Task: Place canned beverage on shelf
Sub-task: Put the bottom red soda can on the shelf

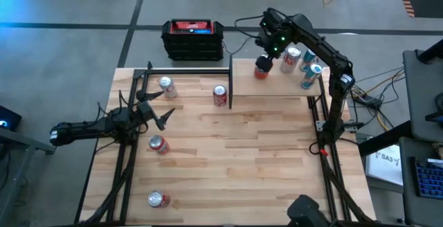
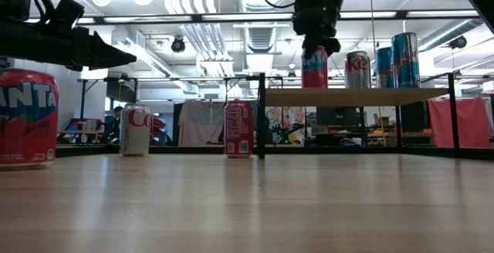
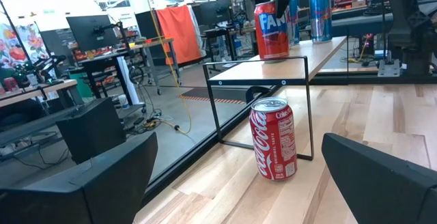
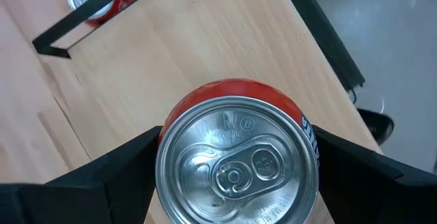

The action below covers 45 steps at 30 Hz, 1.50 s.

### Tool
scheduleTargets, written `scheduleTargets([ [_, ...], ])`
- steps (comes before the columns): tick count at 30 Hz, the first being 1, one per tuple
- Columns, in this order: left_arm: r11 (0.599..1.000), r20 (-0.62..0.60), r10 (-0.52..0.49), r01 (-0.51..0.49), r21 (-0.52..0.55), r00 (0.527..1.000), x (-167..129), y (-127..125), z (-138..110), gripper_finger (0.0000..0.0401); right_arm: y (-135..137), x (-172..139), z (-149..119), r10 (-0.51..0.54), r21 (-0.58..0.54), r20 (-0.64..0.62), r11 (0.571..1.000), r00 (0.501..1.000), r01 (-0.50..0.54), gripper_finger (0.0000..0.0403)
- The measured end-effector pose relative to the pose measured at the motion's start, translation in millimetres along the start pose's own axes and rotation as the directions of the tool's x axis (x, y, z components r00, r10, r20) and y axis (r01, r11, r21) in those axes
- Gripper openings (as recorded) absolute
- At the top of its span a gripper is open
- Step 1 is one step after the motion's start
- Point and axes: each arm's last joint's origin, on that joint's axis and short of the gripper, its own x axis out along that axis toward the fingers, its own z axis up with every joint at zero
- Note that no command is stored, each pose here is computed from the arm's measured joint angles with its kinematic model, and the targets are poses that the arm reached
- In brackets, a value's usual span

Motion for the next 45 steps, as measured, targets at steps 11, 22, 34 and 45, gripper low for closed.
scheduleTargets([
  [11,1.0,0.0,0.0,0.0,0.0,1.0,0.0,0.0,0.0,0.0399,2.1,0.0,-0.4,0.072,-0.195,0.006,0.978,0.997,-0.07,0.0325],
  [22,1.0,0.0,0.0,0.0,0.0,1.0,0.0,0.0,0.0,0.0399,3.5,-0.2,-3.2,0.107,-0.32,-0.017,0.942,0.994,-0.107,0.0326],
  [34,1.0,0.0,0.0,0.0,0.0,1.0,0.0,0.0,-0.1,0.0399,4.7,-0.1,-8.1,0.122,-0.468,-0.066,0.873,0.99,-0.139,0.0327],
  [45,1.0,0.0,0.001,-0.001,0.0,1.0,0.0,0.0,0.0,0.0399,4.4,0.2,-8.2,0.115,-0.454,-0.071,0.881,0.991,-0.135,0.0327],
])
